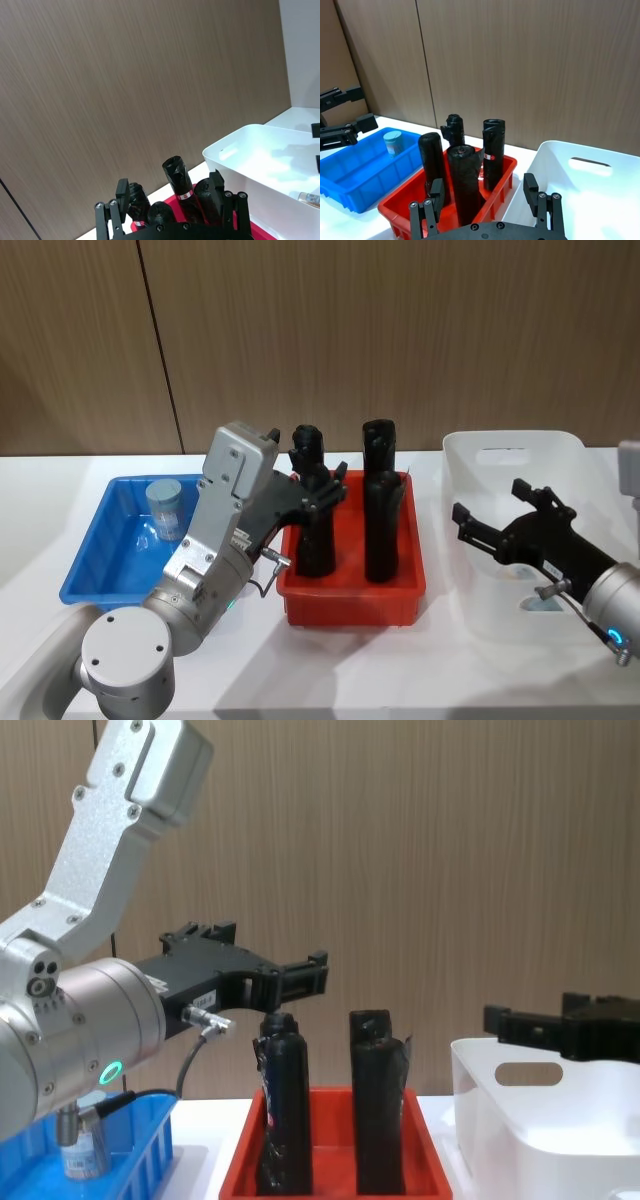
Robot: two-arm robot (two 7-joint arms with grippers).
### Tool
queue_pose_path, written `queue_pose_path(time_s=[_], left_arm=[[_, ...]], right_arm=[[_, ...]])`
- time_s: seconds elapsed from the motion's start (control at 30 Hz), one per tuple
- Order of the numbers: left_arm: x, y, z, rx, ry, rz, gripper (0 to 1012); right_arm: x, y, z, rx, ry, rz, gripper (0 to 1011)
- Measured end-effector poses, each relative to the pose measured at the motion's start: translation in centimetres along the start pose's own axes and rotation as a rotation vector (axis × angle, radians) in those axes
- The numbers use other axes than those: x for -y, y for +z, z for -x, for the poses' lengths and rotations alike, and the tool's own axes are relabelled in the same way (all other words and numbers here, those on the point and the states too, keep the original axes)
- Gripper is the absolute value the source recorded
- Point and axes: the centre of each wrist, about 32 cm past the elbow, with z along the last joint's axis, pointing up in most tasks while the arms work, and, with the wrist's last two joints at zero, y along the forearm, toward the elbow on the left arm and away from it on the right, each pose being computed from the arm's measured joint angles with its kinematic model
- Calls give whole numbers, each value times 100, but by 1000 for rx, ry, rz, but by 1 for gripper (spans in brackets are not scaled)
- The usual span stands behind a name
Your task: Pick the cotton swabs from the blue box and place them into the white box.
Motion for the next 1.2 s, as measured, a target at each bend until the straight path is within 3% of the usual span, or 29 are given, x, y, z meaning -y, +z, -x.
queue_pose_path(time_s=[0.47, 1.2], left_arm=[[0, 0, 0, 0, 0, 0, 1003], [0, 0, 0, 0, 0, 0, 1003]], right_arm=[[-265, -46, -81, -4, 58, 63, 1001], [-781, -180, -266, 41, 168, 155, 1001]])
